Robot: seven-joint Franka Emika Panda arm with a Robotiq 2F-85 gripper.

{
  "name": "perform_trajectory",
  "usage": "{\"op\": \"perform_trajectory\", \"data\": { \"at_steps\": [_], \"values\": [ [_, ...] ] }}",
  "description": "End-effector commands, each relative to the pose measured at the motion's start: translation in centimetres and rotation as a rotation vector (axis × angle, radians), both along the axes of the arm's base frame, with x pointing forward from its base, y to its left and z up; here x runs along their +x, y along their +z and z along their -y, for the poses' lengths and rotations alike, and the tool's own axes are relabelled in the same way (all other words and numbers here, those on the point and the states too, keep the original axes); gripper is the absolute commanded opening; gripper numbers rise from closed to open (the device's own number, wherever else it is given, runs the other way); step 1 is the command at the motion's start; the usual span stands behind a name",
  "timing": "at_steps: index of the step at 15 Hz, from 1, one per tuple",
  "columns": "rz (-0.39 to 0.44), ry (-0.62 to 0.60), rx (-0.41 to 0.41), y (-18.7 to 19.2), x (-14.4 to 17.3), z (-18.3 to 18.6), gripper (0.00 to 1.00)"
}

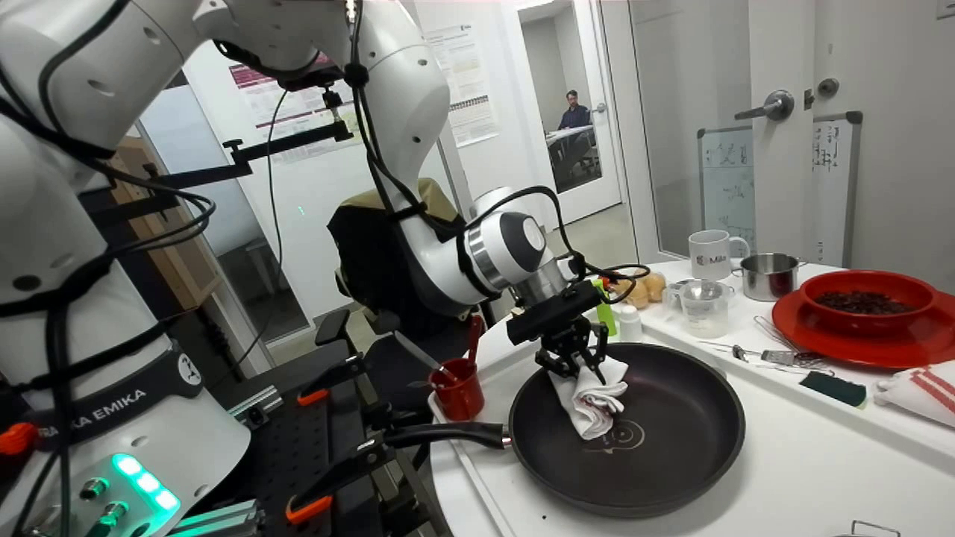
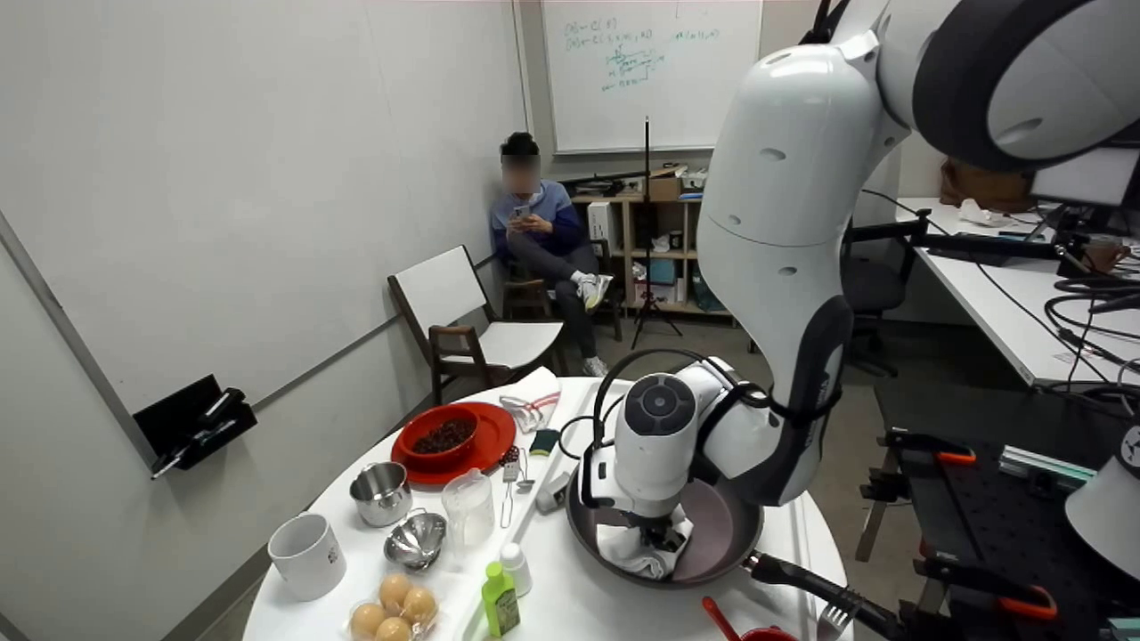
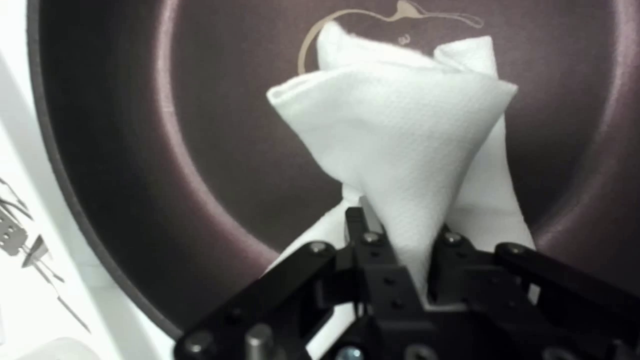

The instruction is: Use the tea towel on the tray to wipe the pan

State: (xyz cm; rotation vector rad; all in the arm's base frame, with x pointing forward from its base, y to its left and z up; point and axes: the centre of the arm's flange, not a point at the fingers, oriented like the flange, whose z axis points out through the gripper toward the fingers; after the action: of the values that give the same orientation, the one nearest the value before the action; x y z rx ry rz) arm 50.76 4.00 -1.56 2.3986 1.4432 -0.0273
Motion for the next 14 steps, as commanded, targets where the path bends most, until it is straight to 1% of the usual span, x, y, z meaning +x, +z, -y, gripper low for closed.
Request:
{"op": "perform_trajectory", "data": {
  "at_steps": [1, 6, 11, 14],
  "values": [
    [0.101, -0.018, -0.021, -1.0, 1.3, 0.6, 0.08],
    [0.211, -0.064, -0.041, -0.3, 3.3, 2.1, 0.07],
    [0.280, -0.109, -0.082, -0.2, 4.4, 4.2, 0.08],
    [0.325, -0.159, -0.108, -0.2, 5.0, 5.8, 0.07]
  ]
}}
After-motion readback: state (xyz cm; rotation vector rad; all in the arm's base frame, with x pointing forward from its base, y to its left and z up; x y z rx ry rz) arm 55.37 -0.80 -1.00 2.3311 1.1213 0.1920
